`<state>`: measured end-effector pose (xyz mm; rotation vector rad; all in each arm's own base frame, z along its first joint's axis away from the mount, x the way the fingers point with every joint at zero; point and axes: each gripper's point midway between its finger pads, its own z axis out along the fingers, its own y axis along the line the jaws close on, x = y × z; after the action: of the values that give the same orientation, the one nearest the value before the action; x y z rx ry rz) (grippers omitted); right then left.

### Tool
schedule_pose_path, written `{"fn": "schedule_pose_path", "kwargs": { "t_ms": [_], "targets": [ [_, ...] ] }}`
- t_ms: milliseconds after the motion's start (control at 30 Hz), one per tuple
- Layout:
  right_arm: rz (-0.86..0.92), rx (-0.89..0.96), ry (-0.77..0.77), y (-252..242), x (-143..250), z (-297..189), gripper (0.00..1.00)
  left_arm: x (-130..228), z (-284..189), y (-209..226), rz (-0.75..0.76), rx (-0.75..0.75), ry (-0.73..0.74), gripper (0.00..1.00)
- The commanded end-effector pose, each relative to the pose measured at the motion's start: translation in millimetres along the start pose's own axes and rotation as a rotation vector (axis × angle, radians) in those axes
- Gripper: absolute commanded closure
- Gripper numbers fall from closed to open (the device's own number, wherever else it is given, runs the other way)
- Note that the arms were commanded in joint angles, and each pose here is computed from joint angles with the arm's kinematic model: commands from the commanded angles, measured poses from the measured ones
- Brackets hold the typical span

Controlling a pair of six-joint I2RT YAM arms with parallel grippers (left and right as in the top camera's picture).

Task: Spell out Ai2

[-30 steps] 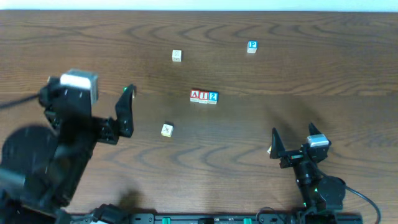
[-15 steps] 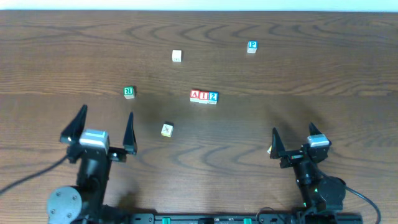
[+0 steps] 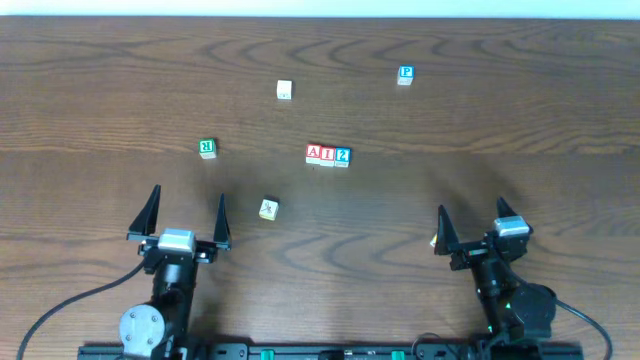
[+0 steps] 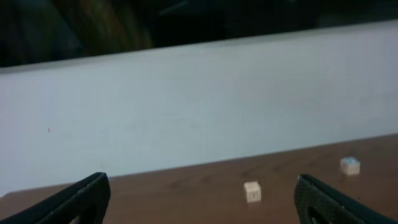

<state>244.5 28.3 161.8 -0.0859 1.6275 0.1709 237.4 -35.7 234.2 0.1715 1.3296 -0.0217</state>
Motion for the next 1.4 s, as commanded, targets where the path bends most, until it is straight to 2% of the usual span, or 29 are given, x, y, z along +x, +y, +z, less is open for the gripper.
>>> {"fn": "schedule_pose_path", "kwargs": {
  "t_ms": [0, 133, 533, 1367],
  "targets": [
    [0.016, -0.003, 0.0, 1, 1, 0, 0.01, 9, -1, 6, 0.036, -0.021, 0.021, 0.04],
    [0.016, -0.003, 0.0, 1, 1, 0, 0.01, 29, -2, 18, 0.045, -0.064, 0.106, 0.05],
    [0.016, -0.003, 0.0, 1, 1, 0, 0.01, 100, -20, 15, 0.03, -0.06, 0.403, 0.05],
    [0.016, -0.003, 0.0, 1, 1, 0, 0.01, 100, -20, 15, 0.032, -0.061, 0.404, 0.05]
  ]
}}
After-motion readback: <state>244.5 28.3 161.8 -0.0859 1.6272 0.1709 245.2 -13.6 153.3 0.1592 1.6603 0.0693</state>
